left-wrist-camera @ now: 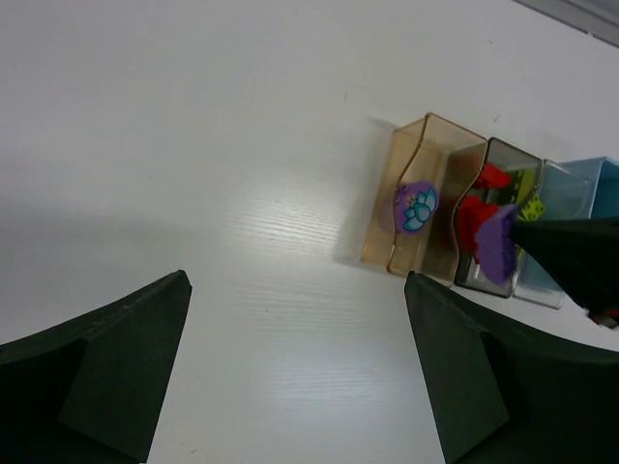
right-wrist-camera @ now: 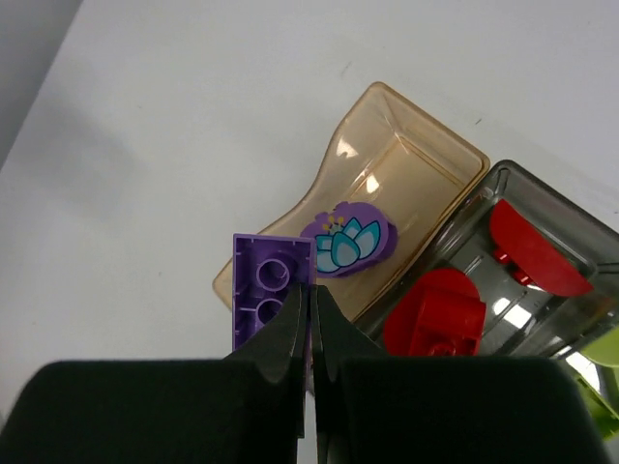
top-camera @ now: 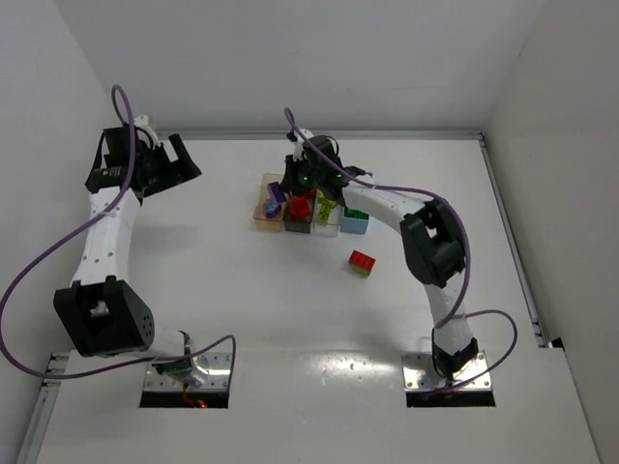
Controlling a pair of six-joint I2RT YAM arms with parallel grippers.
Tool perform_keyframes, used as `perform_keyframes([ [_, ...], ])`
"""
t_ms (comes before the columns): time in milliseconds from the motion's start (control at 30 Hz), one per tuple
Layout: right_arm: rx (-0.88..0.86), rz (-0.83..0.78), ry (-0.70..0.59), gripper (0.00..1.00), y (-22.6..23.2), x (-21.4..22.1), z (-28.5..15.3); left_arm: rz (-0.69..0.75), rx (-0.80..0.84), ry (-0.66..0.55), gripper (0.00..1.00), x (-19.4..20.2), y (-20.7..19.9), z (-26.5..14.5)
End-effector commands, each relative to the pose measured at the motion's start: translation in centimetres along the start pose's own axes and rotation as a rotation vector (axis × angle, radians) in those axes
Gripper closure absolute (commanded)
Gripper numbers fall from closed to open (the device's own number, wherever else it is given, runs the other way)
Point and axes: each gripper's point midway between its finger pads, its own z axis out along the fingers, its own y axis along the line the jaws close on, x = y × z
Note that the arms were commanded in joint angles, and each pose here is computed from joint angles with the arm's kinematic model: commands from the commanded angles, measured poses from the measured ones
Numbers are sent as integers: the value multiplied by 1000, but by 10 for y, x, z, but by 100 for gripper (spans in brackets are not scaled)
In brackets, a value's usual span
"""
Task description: Sort the legos into containers by color
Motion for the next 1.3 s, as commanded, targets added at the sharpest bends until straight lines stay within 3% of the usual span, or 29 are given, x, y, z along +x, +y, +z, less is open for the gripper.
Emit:
perform_keyframes([
  [0, 0, 18, -66, 100, 3, -22, 15, 23, 29, -61, 0, -13, -3, -27],
  [433, 69, -18, -93, 95, -23, -22, 61, -10, 36, -4, 0, 4, 0, -14],
  [700, 81, -111, -133, 83, -25, -29, 73, 23, 105, 15, 0, 9, -10, -14],
  [867, 44, -187, -148, 67, -13, -35, 75, 86, 246, 6, 0, 20, -31, -25],
  [1033, -65, -327, -215, 57, 33, -64, 36, 155, 342, -29, 0, 32, -46, -36],
  [1133, -151, -455, -291, 49, 72, -87, -26, 246, 405, -122, 0, 31, -65, -57],
  [1167, -145, -465, -264, 48, 67, -74, -23, 251, 407, -132, 0, 32, -65, -59],
  [1200, -170, -489, -302, 45, 81, -91, -51, 267, 427, -122, 0, 39, -70, -59],
  [1267, -205, -518, -211, 38, 84, -69, -72, 270, 437, -105, 0, 48, -72, -58],
])
